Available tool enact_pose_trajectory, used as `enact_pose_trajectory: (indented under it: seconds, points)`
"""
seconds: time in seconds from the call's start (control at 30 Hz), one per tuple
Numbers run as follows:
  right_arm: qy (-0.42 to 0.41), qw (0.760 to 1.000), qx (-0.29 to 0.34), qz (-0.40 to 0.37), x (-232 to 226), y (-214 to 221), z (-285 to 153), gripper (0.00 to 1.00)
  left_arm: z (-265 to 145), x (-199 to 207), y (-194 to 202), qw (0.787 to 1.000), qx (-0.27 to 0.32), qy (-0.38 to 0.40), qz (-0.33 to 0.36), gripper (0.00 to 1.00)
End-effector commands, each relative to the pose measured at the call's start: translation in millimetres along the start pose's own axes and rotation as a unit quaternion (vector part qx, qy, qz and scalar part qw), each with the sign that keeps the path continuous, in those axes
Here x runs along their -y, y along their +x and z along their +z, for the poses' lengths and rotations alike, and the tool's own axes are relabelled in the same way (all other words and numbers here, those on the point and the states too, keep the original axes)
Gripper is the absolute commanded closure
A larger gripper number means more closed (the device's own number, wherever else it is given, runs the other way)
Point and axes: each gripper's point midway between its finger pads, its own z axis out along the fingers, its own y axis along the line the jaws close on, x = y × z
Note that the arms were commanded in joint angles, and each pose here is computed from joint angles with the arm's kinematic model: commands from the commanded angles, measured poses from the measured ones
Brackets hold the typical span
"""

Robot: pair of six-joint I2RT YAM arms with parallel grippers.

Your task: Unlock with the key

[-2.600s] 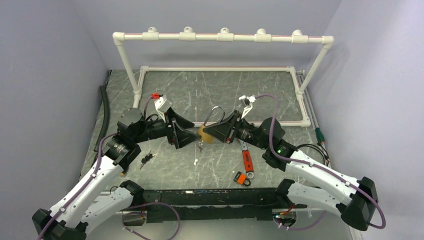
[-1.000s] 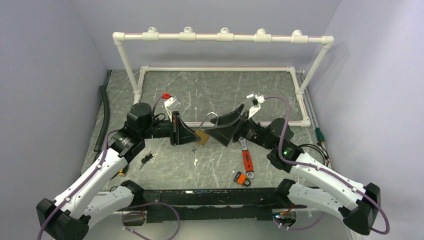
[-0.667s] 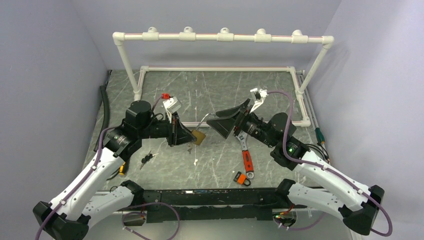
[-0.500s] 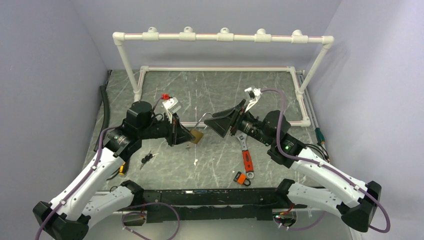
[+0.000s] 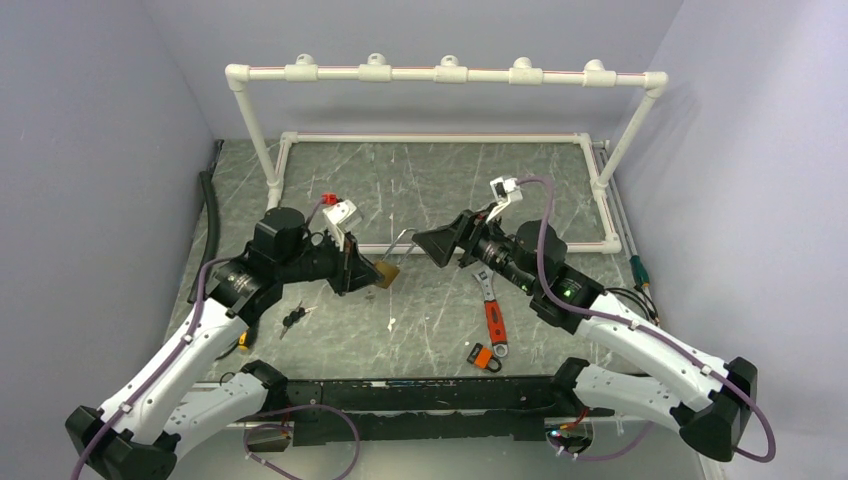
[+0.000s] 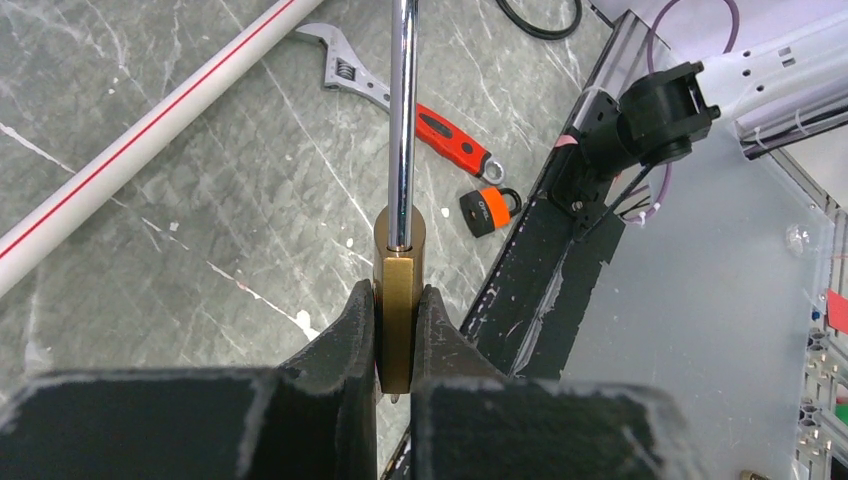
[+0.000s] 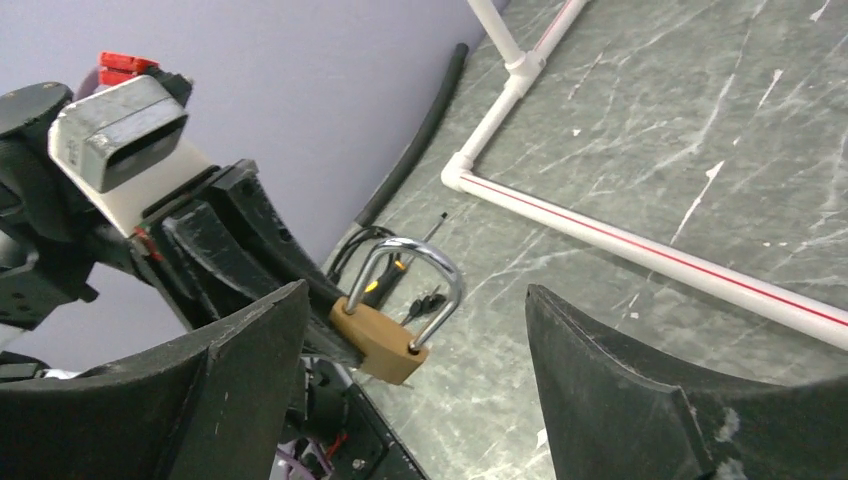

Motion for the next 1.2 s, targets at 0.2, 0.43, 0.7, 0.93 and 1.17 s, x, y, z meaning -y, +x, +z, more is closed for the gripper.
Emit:
enact_pose_trajectory:
  seconds: [0.2, 0.43, 0.7, 0.93, 1.17]
  points:
    - [-0.136, 0.990, 0.003, -0.046, -29, -11, -5, 0.22, -14, 44, -21, 0.991, 0.049, 0.108, 0.069, 1.00]
    - [-0.214, 0.975, -0.031, -0.042, -51, -7, -1, 0.36, -14, 50, -19, 0.988, 0.041, 0.132, 0.072, 1.00]
    - [-0.264, 0.962, -0.066, -0.023, -62, 7, 3, 0.49, -16, 54, -19, 0.986, 0.045, 0.144, 0.076, 1.00]
    - [-0.247, 0.966, -0.081, 0.014, -56, 16, 9, 0.70, -10, 35, -20, 0.992, 0.044, 0.091, 0.073, 1.00]
    - [-0.123, 0.983, -0.114, 0.071, -29, 31, 26, 0.80, -4, -11, -26, 0.997, 0.044, -0.034, 0.063, 1.00]
